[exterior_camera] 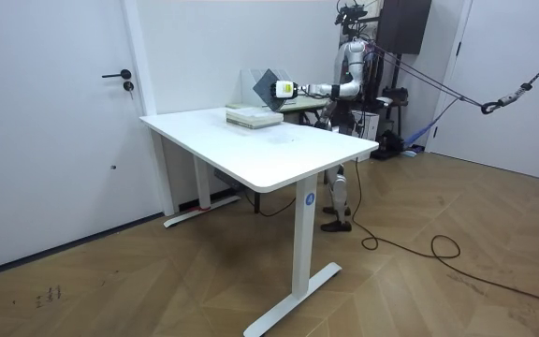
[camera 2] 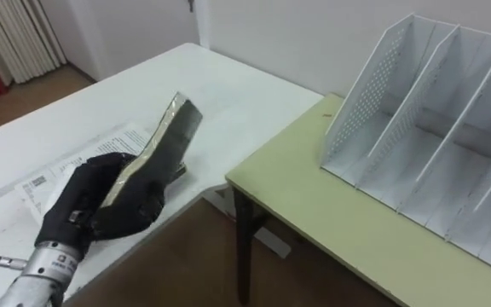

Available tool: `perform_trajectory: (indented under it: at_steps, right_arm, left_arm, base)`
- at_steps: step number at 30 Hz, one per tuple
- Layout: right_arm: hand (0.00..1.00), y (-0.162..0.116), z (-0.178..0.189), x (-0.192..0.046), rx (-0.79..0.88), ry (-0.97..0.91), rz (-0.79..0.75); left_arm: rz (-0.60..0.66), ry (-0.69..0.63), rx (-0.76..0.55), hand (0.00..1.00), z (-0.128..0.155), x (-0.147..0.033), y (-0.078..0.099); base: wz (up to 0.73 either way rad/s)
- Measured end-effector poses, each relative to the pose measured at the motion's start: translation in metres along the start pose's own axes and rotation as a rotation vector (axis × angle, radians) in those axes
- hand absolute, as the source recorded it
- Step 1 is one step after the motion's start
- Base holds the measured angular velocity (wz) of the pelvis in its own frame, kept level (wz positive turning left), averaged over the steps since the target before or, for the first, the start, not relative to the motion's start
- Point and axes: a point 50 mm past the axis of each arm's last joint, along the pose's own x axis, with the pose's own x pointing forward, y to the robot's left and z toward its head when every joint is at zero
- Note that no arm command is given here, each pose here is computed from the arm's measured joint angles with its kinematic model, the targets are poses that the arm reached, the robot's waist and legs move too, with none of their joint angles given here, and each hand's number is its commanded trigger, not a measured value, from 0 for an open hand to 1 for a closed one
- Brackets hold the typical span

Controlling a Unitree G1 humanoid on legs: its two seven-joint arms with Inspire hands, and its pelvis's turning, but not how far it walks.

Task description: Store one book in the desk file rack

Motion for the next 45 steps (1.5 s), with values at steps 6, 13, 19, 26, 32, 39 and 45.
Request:
perform_trajectory:
  at_steps: [6, 13, 19, 26, 32, 39, 45]
  right_arm:
    - [0.0, 0.019, 0.042, -0.005, -0.005, -0.209, 0.147]
    - [0.0, 0.024, 0.091, -0.026, 0.032, -0.473, 0.287]
    - [0.0, 0.023, 0.12, -0.044, 0.171, -0.664, 0.38]
    - [0.0, 0.018, 0.158, -0.071, 0.308, -0.914, 0.515]
    - [0.0, 0.007, 0.172, -0.09, 0.303, -1.04, 0.586]
    - [0.0, 0.005, 0.181, -0.106, 0.336, -1.143, 0.693]
    - [0.0, 0.011, 0.184, -0.111, 0.389, -1.178, 0.785]
  left_arm:
    - [-0.149, -0.037, -0.16, 1.0, 0.004, -0.001, -0.006]
    - [-0.342, -0.072, -0.282, 1.0, 0.007, -0.004, -0.014]
    - [-0.456, -0.106, -0.315, 1.0, 0.01, -0.006, -0.019]
    - [-0.547, -0.138, -0.365, 1.0, 0.013, -0.009, -0.022]
    - [-0.651, -0.207, -0.488, 1.0, 0.02, -0.012, -0.021]
    - [-0.687, -0.221, -0.536, 1.0, 0.021, -0.014, -0.017]
    - [-0.735, -0.204, -0.528, 1.0, 0.019, -0.016, -0.02]
  base:
    - [-0.01]
    - [0.0]
    - [0.0]
    - [-0.12]
    - [-0.06]
    - [0.0]
    - [0.0]
